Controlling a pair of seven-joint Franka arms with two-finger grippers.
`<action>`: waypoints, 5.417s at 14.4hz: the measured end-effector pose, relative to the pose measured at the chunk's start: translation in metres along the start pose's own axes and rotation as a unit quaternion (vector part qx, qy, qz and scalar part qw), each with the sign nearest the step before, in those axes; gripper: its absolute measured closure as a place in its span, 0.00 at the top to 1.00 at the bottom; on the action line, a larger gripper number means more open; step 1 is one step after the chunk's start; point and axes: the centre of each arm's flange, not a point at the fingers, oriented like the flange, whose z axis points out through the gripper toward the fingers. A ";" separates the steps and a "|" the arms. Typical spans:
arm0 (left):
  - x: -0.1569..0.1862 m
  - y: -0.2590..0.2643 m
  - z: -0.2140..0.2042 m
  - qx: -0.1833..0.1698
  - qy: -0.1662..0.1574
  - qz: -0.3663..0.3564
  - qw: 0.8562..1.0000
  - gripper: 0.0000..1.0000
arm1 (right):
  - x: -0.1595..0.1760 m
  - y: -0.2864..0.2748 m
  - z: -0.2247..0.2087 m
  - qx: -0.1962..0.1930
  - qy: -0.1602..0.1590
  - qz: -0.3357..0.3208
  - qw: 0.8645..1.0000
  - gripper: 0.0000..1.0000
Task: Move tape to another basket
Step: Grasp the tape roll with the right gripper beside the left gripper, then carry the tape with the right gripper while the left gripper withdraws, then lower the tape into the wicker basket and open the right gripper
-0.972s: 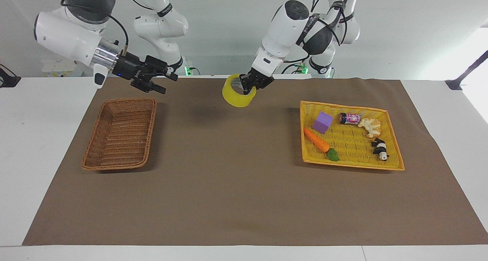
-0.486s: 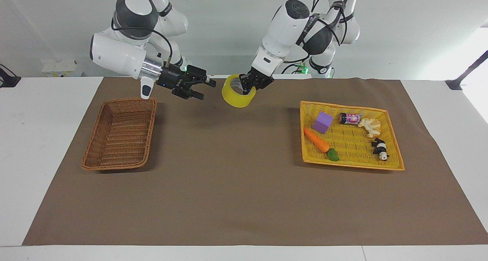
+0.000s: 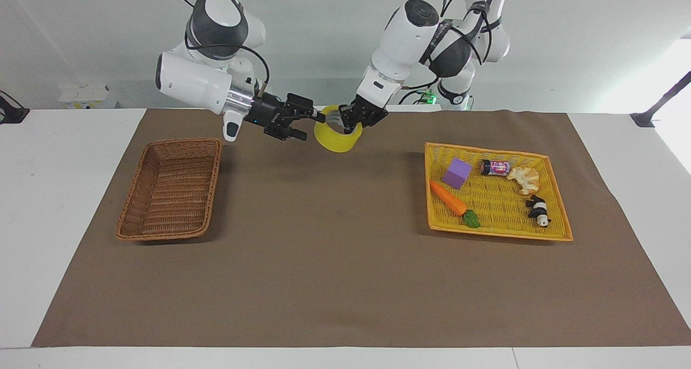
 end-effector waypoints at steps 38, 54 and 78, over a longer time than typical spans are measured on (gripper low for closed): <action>-0.001 0.001 -0.001 0.000 0.000 0.003 1.000 0.22 | -0.015 0.013 0.015 0.050 -0.016 -0.047 0.997 0.53; 0.047 -0.037 -0.095 0.044 0.009 -0.012 0.999 1.00 | -0.010 0.035 -0.030 0.081 -0.030 -0.047 0.995 0.53; 0.223 -0.304 -0.187 0.155 0.032 0.126 0.979 1.00 | 0.013 0.336 -0.267 -0.113 -0.003 -0.059 0.992 0.53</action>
